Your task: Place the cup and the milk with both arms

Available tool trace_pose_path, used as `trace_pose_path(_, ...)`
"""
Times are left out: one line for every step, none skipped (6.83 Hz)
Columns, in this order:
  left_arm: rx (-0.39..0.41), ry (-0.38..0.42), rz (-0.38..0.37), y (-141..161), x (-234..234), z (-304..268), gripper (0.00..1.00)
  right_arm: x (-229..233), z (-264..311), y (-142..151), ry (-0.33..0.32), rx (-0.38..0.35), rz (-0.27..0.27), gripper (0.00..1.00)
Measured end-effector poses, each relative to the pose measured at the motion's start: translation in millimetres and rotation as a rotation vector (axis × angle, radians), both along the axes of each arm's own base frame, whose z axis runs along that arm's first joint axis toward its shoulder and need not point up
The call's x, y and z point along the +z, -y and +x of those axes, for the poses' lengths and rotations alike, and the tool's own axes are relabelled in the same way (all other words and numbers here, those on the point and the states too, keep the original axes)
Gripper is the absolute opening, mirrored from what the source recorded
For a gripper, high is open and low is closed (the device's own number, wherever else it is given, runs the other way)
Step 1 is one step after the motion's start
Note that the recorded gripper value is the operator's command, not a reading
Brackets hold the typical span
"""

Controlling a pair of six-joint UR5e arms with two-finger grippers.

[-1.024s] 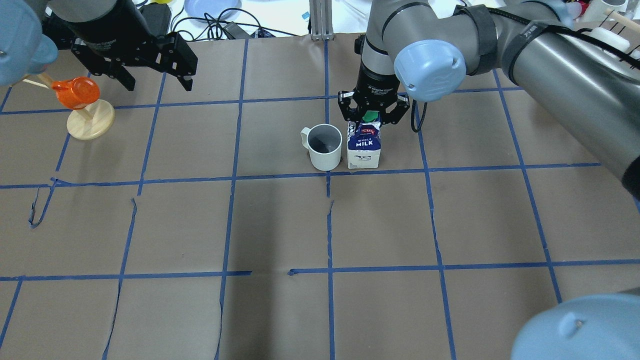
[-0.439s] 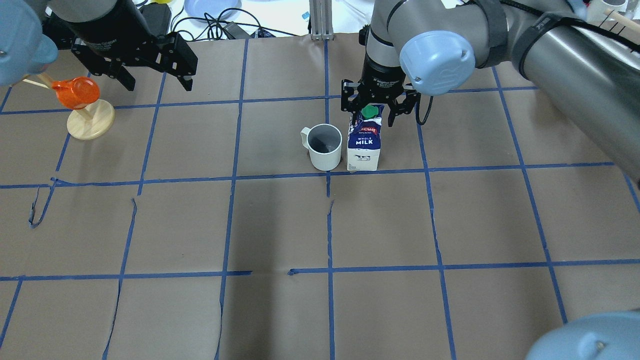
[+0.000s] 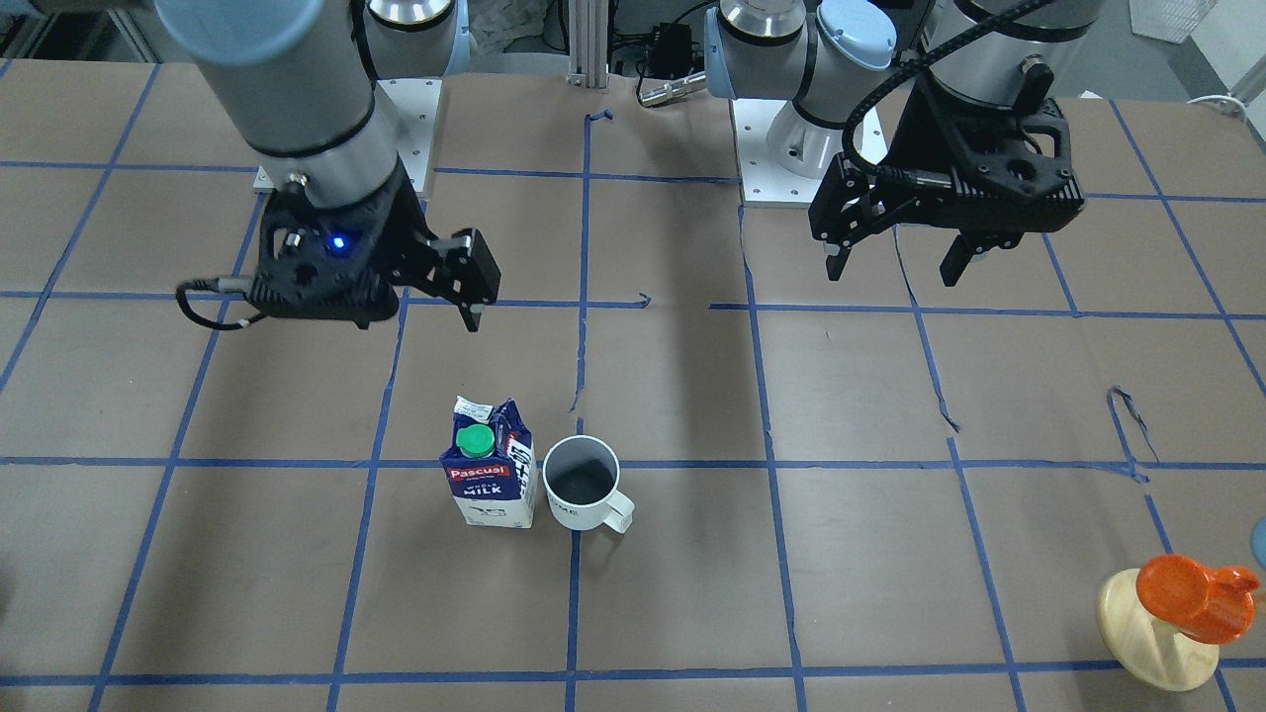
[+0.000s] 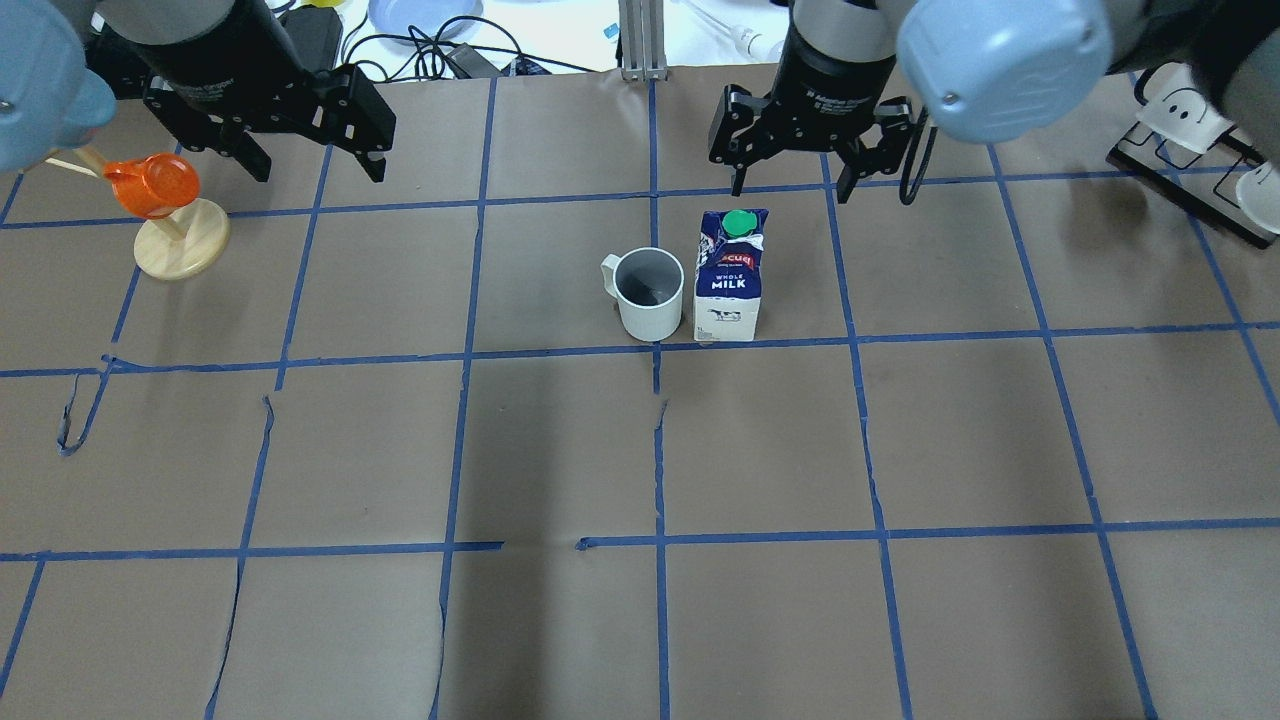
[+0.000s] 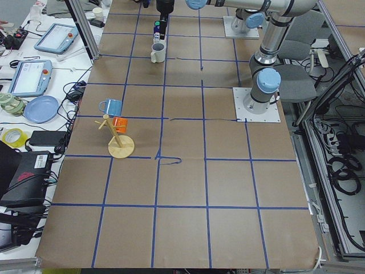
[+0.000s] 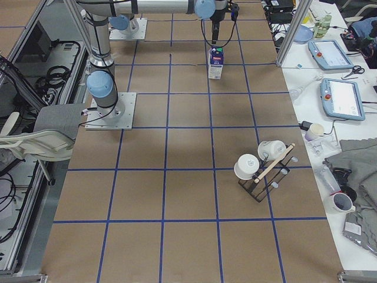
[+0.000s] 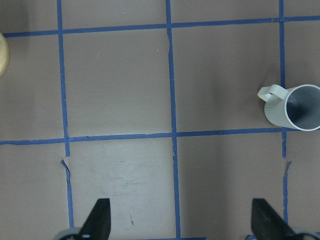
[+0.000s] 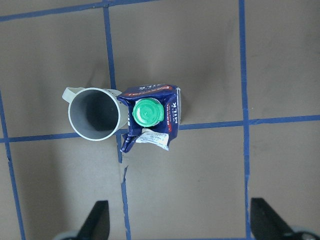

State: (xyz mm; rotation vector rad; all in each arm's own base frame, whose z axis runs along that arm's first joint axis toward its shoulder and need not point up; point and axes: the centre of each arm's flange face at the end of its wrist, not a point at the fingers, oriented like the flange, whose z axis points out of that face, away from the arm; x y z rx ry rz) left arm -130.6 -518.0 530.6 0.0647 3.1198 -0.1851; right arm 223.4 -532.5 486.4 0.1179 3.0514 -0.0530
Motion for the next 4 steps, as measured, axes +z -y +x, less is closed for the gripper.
trace_pose_path(0.0,0.0,0.0,-0.1,0.1,0.0,1.0,22.2,-8.3,-22.1,-0.013,-0.005,0.011,1.0)
trace_pose_path(0.0,0.0,-0.001,-0.1,0.3,0.0,1.0,32.6,-13.5,-38.0,-0.036,-0.007,0.032,1.0)
trace_pose_path(0.001,-0.001,-0.002,0.3,1.0,0.4,1.0,39.6,-18.6,-46.2,-0.066,-0.009,0.031,1.0)
trace_pose_path(0.004,-0.004,-0.005,1.0,2.7,1.8,1.0,43.5,-30.1,-45.5,-0.099,-0.003,0.021,1.0)
